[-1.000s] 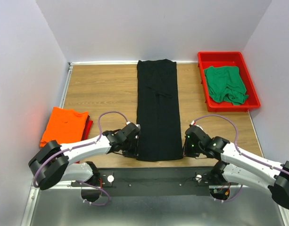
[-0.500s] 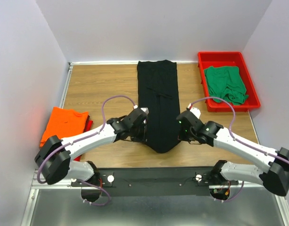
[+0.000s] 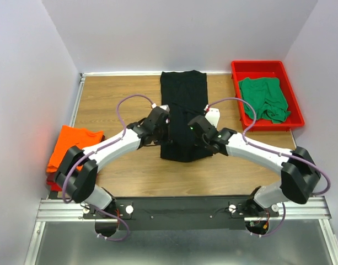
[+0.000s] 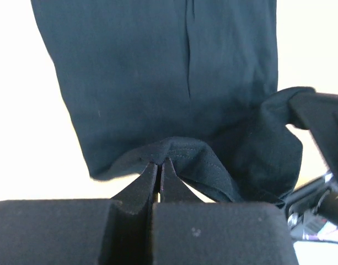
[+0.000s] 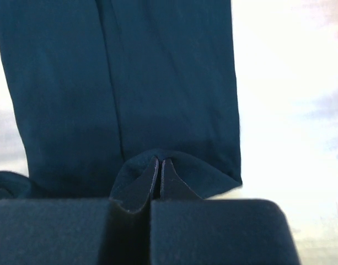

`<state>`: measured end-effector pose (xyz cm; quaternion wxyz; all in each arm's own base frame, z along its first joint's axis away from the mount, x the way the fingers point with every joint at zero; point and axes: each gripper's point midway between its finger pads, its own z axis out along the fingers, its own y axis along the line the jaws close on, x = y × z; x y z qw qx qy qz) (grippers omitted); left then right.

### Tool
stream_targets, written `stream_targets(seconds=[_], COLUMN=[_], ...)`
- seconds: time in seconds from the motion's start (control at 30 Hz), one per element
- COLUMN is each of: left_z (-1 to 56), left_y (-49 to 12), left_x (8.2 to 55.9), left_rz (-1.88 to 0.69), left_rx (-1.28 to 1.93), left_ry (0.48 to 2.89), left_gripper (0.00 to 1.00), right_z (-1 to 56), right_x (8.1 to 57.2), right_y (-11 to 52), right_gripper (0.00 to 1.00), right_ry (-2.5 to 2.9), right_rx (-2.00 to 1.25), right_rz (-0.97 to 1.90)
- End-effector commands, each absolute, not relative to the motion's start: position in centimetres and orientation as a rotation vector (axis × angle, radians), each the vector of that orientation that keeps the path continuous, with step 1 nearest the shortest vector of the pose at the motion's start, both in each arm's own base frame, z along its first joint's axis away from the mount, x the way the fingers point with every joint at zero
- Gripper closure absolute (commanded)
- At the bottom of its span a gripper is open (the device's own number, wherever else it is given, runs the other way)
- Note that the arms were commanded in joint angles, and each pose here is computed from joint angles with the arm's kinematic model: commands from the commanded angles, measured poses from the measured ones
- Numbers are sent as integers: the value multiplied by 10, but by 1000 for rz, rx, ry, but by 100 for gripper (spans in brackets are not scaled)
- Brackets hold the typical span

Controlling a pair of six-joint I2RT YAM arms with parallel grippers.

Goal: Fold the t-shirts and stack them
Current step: Fold the tshirt

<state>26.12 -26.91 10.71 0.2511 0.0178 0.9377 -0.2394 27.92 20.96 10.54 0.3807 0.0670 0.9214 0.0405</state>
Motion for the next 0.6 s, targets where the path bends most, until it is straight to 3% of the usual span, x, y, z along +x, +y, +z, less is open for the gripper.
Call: stream_targets(seconds=[0.0,0.57], left_z=[115,103], left_y=[-271,-262], left_x=[303,412], left_rz=[-608,-463], left_rx=[43,-103], left_ry=[2470,2456], left_gripper=[100,100], right_z=[123,93], right_x=[318,435], right_y=[211,196], right_gripper=[100,100], right_ry=[2220,2214], right_rx=[213,317], right_rz=[43,19])
